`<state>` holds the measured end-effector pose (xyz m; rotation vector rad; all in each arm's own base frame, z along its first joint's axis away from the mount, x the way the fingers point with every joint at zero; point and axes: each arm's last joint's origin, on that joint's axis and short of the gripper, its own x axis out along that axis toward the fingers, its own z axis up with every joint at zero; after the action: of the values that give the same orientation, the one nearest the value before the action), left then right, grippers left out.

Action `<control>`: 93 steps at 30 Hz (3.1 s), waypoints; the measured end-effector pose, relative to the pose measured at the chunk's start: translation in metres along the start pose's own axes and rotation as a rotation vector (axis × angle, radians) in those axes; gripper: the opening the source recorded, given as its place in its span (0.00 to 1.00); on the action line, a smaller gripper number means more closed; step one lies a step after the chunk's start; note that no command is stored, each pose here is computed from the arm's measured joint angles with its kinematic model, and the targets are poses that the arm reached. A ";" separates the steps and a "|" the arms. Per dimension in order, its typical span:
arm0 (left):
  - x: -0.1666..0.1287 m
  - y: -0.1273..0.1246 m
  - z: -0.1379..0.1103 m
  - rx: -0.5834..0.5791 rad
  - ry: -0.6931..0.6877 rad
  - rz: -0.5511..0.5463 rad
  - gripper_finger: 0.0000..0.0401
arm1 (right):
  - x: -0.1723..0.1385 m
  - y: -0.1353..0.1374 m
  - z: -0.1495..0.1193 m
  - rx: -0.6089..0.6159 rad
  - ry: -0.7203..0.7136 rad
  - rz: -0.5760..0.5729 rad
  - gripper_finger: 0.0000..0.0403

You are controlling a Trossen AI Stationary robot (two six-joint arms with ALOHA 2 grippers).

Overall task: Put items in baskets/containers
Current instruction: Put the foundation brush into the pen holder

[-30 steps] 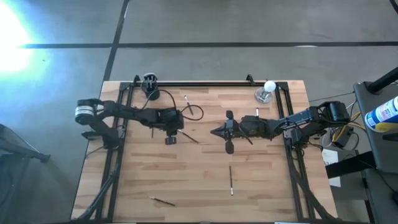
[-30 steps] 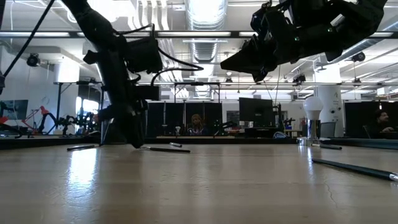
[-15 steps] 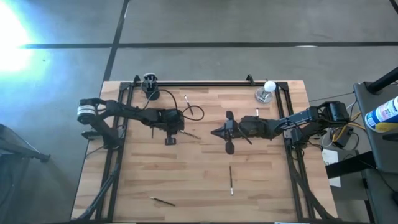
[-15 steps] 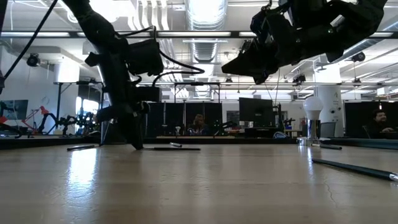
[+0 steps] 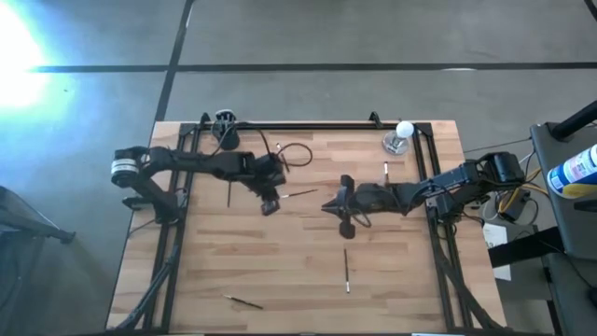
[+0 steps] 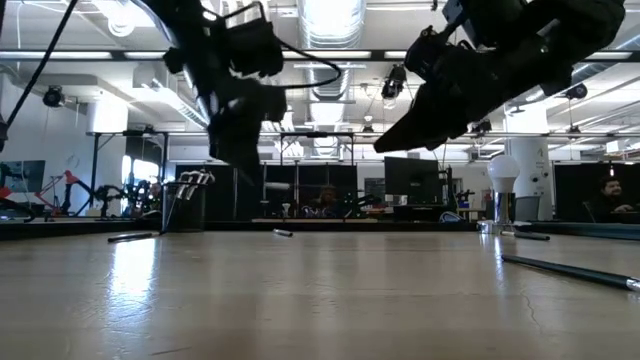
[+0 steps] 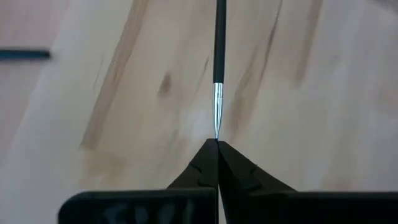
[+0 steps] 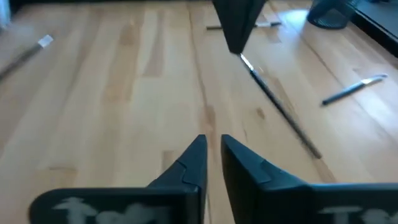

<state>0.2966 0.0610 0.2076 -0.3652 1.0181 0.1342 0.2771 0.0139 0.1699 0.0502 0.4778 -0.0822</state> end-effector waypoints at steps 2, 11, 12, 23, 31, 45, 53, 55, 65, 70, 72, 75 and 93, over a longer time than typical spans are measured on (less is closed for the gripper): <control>-0.003 -0.002 0.007 -0.075 -0.014 -0.028 0.00 | 0.000 0.002 0.002 -0.027 0.027 -0.040 0.15; -0.010 -0.012 0.026 -0.206 -0.049 -0.158 0.00 | 0.001 0.005 0.024 -0.191 0.102 -0.184 0.27; -0.010 -0.013 0.027 -0.208 -0.055 -0.169 0.00 | 0.001 0.005 0.026 -0.219 0.114 -0.201 0.28; -0.014 -0.015 0.033 -0.200 -0.069 -0.207 0.00 | 0.001 -0.004 0.036 -0.419 0.194 -0.254 0.27; -0.016 -0.017 0.036 -0.191 -0.085 -0.232 0.00 | 0.002 -0.019 0.040 -0.443 0.195 -0.227 0.27; -0.017 -0.018 0.038 -0.182 -0.101 -0.249 0.00 | 0.003 -0.025 0.042 -0.420 0.220 -0.149 0.16; -0.018 -0.019 0.040 -0.178 -0.101 -0.271 0.00 | 0.003 -0.025 0.041 -0.396 0.224 -0.134 0.09; -0.019 -0.019 0.041 -0.175 -0.110 -0.276 0.00 | 0.002 -0.025 0.040 -0.396 0.239 -0.133 0.09; -0.020 -0.020 0.042 -0.172 -0.113 -0.281 0.00 | 0.003 -0.027 0.046 -0.393 0.261 -0.139 0.21; -0.020 -0.020 0.042 -0.177 -0.112 -0.281 0.00 | 0.016 -0.028 0.046 -0.402 0.364 -0.125 0.21; -0.020 -0.020 0.042 -0.177 -0.112 -0.281 0.00 | 0.023 -0.028 0.044 -0.414 0.413 -0.116 0.19; -0.020 -0.020 0.042 -0.177 -0.113 -0.279 0.00 | 0.029 -0.028 0.048 -0.423 0.426 -0.112 0.15; -0.016 -0.024 0.033 -0.007 -0.366 -0.155 0.15 | -0.005 -0.033 0.029 -0.177 0.217 -0.053 0.02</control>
<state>0.3216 0.0516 0.2429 -0.4076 0.6260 0.0613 0.2827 -0.0210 0.1975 -0.1282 0.7020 -0.0870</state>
